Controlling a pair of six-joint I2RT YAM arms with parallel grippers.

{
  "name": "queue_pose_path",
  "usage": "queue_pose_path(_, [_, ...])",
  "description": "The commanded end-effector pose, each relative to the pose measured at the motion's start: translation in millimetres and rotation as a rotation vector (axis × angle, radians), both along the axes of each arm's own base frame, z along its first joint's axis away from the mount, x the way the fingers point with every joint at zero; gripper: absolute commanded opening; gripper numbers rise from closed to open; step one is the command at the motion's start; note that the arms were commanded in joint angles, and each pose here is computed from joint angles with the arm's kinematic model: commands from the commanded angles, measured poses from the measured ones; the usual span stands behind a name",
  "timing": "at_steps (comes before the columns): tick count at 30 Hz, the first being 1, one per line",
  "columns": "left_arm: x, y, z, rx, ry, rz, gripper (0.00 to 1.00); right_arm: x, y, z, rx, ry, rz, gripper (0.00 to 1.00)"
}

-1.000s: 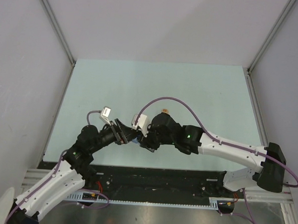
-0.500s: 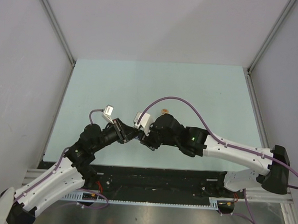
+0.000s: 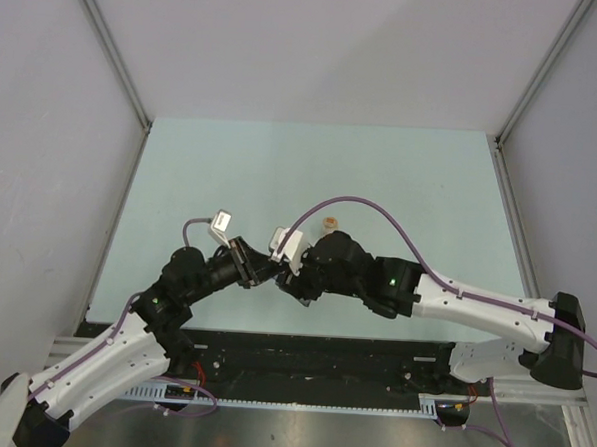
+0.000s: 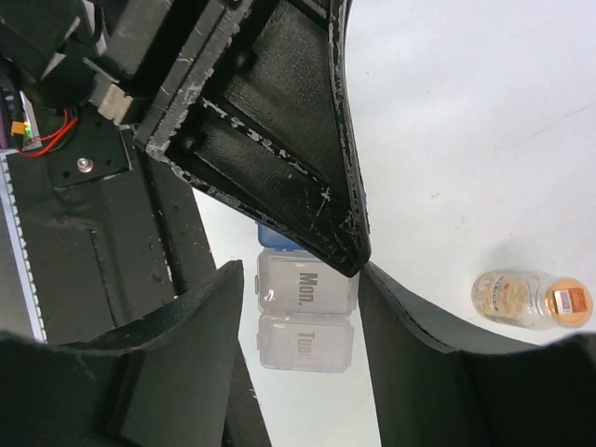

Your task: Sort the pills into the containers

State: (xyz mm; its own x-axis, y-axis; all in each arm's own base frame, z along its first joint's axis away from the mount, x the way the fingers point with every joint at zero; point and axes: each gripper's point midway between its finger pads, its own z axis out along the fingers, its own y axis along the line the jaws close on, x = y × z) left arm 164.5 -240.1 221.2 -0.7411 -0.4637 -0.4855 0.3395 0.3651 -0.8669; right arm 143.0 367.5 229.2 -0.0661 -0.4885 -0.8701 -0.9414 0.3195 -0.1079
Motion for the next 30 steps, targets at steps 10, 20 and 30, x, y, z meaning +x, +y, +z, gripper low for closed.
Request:
queue_pose_path(10, [-5, -3, 33, -0.069, -0.055, -0.026, 0.0, -19, -13, 11, 0.037, 0.008, 0.062, 0.58])
queue_pose_path(20, [-6, -3, 35, -0.074, -0.054, -0.029, 0.0, -24, -26, 3, 0.027, 0.019, 0.058, 0.62])
queue_pose_path(30, [-8, -3, 35, -0.084, -0.044, -0.034, 0.0, -18, -22, -8, 0.006, -0.013, 0.03, 0.61])
